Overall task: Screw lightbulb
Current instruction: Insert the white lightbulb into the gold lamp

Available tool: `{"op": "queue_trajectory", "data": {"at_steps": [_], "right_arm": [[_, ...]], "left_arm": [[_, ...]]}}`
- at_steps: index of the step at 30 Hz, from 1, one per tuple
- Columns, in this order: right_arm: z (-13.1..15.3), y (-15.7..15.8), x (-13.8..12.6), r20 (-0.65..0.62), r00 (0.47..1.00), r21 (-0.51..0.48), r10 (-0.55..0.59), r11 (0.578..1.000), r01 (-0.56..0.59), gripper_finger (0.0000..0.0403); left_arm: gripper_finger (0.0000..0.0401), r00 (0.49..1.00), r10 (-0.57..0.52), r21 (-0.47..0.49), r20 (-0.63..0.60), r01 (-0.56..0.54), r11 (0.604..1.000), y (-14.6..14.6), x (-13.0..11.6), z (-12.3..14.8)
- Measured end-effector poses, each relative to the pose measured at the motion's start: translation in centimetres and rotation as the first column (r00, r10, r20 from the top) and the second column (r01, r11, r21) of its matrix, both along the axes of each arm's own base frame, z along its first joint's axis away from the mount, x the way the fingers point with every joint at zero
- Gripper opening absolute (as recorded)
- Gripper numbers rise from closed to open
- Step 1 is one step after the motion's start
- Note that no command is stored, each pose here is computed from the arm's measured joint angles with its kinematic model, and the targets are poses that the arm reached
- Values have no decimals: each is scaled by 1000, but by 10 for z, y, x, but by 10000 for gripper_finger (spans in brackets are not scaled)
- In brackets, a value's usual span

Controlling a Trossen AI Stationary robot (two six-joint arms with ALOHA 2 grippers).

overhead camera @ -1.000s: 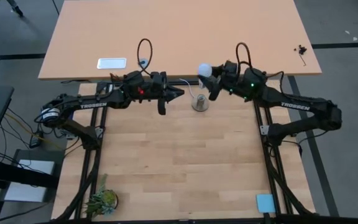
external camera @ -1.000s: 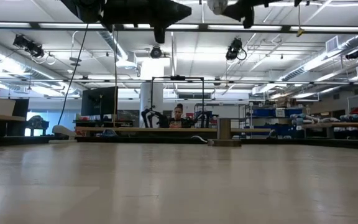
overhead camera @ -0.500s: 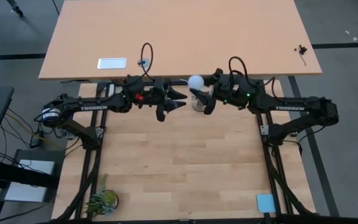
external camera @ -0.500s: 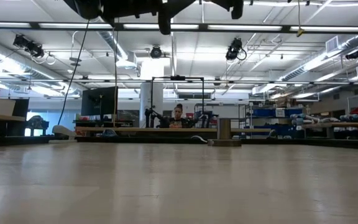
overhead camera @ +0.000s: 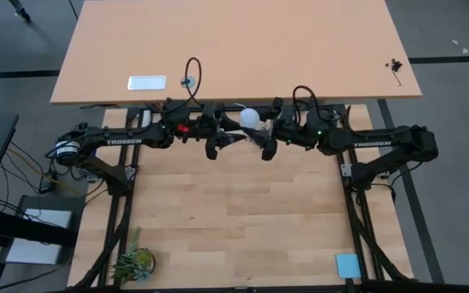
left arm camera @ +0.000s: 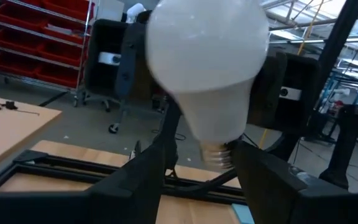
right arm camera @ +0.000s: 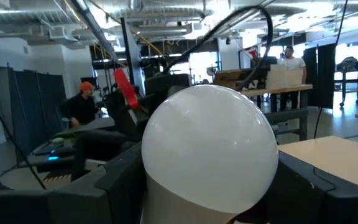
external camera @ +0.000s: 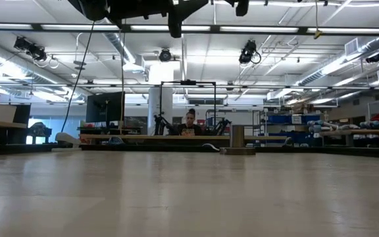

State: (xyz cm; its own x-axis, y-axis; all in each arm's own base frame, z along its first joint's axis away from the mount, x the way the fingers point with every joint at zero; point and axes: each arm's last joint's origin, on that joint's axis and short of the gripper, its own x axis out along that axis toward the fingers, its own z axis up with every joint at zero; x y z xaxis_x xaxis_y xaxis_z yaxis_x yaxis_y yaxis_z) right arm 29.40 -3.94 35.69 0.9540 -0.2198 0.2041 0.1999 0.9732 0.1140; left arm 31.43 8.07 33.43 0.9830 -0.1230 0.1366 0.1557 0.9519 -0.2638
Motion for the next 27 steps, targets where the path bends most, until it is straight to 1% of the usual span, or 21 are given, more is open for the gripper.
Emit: {"op": "queue_trajectory", "data": {"at_steps": [5,8,16,22,24,27], "right_arm": [[-4,-1,5,3,1000,3,3,1000,-3,276],[-6,-1,7,4,1000,3,3,1000,-3,276],[-8,0,12,21,1000,2,7,1000,-8,276],[-7,1,11,31,999,1,10,1000,-10,276],[-7,1,11,30,999,1,10,1000,-10,277],[-7,1,11,28,1000,-6,8,1000,-8,277]], "left_arm": [[200,1000,-17,5,13,17,1000,-5,1,1],[200,1000,-16,-10,18,17,1000,-5,1,2],[200,999,-10,-6,39,10,1000,-5,2,2],[195,998,-14,71,54,10,997,-9,8,-2],[187,998,-15,80,64,10,997,-9,8,-2],[164,998,-12,101,66,6,995,-9,8,-2]]}}
